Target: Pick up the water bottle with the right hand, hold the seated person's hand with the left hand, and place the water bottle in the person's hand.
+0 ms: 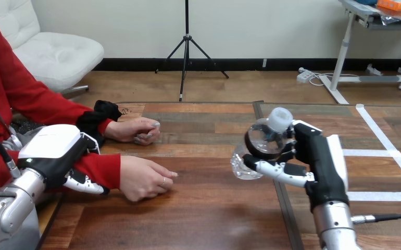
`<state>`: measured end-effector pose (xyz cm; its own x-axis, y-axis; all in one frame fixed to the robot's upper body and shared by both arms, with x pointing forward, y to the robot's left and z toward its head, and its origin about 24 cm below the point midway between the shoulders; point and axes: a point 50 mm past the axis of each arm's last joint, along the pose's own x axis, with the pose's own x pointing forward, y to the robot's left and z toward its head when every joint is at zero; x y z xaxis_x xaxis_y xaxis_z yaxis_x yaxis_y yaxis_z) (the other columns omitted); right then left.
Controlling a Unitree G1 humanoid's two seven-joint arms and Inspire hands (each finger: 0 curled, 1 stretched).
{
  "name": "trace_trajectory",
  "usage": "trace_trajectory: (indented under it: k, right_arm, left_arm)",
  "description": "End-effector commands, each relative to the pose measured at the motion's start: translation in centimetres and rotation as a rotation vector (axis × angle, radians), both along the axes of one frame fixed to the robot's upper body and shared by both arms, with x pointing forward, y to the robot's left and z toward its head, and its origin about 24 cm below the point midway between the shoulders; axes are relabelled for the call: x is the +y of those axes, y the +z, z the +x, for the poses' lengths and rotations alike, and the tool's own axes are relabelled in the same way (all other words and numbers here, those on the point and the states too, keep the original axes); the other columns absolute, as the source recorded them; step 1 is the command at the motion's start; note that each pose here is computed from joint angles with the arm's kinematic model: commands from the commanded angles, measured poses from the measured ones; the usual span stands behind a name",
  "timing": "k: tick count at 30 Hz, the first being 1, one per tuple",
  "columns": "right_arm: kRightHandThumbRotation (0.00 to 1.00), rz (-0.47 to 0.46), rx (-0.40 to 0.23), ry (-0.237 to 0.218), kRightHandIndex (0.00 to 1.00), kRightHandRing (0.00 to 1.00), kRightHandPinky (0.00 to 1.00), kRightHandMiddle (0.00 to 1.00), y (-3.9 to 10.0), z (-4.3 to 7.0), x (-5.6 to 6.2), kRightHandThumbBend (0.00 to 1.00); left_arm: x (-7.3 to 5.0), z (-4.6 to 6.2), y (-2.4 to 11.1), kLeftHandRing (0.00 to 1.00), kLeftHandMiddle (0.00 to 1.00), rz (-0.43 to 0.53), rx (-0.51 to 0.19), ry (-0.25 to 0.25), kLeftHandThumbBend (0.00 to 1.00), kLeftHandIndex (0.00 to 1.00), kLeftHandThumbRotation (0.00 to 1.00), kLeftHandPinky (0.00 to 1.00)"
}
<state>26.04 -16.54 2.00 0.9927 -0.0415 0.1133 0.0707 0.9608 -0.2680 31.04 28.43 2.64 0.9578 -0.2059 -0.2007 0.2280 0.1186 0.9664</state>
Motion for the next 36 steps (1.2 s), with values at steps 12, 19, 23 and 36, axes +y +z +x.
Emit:
trace_trajectory:
  k: [12,19,23,36]
  right_arm:
    - [0.0,0.035,-0.17,0.062,0.55,0.39,0.33,0.56,3.5,2.5,2.5,0.82]
    - [0.0,0.046,-0.171,0.072,0.54,0.39,0.32,0.55,3.6,2.6,3.2,0.83]
    - [0.0,0.048,-0.174,0.08,0.54,0.39,0.32,0.55,3.6,2.7,3.6,0.84]
    - [0.0,0.038,-0.191,0.113,0.53,0.38,0.33,0.55,3.7,2.9,4.7,0.84]
  left_arm:
    - [-2.9,2.1,2.6,0.32,0.42,-0.118,-0.162,-0.094,0.74,0.43,0.32,0.24]
    - [-3.2,2.2,2.8,0.32,0.42,-0.131,-0.176,-0.111,0.74,0.43,0.31,0.24]
    - [-3.5,2.3,3.0,0.32,0.42,-0.136,-0.189,-0.129,0.74,0.44,0.3,0.24]
    - [-4.0,2.4,3.7,0.34,0.43,-0.154,-0.228,-0.182,0.73,0.44,0.29,0.25]
